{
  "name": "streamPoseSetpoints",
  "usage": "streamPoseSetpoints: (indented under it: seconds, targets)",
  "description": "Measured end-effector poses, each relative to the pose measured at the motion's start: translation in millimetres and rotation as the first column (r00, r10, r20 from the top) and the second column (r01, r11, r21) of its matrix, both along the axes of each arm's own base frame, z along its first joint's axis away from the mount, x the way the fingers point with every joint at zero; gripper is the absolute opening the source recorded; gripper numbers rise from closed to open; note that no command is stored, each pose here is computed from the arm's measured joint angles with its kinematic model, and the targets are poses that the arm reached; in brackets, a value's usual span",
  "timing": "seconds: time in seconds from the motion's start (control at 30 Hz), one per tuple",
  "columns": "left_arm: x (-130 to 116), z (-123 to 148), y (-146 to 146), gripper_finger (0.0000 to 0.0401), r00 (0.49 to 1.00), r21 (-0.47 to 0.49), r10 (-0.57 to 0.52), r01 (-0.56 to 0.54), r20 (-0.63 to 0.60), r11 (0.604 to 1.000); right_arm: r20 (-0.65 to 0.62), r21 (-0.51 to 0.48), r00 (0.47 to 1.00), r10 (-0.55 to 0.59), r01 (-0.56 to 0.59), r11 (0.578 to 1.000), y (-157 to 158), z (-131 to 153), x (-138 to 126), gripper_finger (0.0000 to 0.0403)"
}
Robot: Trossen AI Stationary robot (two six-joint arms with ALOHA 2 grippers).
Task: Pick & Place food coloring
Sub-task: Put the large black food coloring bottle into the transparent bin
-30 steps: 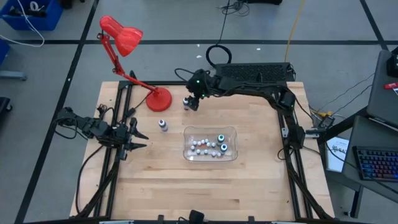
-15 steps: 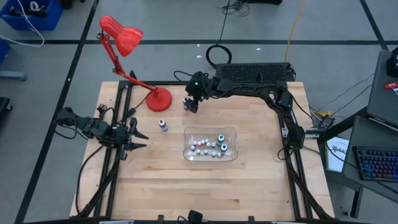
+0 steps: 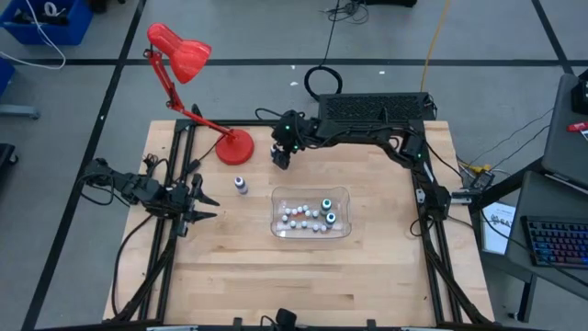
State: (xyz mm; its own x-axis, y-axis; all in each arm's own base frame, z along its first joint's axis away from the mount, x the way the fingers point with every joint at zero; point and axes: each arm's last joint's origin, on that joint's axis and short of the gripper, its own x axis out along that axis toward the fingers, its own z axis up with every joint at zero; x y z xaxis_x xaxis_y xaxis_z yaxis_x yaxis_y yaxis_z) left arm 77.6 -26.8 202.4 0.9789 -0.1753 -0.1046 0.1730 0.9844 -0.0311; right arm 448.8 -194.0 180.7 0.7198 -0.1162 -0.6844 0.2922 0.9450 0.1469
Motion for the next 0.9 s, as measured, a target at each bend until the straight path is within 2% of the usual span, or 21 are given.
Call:
streamPoseSetpoints:
  seconds: [0.53,0.73,0.9]
  targets:
    - [0.0,0.0,0.0,0.0145,1.000,0.000,0.000,0.000,0.000,1.000,0.025,-0.005,1.000,-0.018,0.018,1.000,-6.4,2.7,-1.2,0.0228]
    - [0.0,0.0,0.0,0.0145,1.000,0.000,0.000,0.000,0.000,1.000,0.025,-0.004,1.000,-0.019,0.019,1.000,-6.2,2.7,-1.2,0.0185]
    - [0.0,0.0,0.0,0.0145,1.000,0.000,0.000,0.000,0.000,1.000,0.034,-0.010,0.999,-0.011,0.012,1.000,-6.3,3.9,-0.8,0.0115]
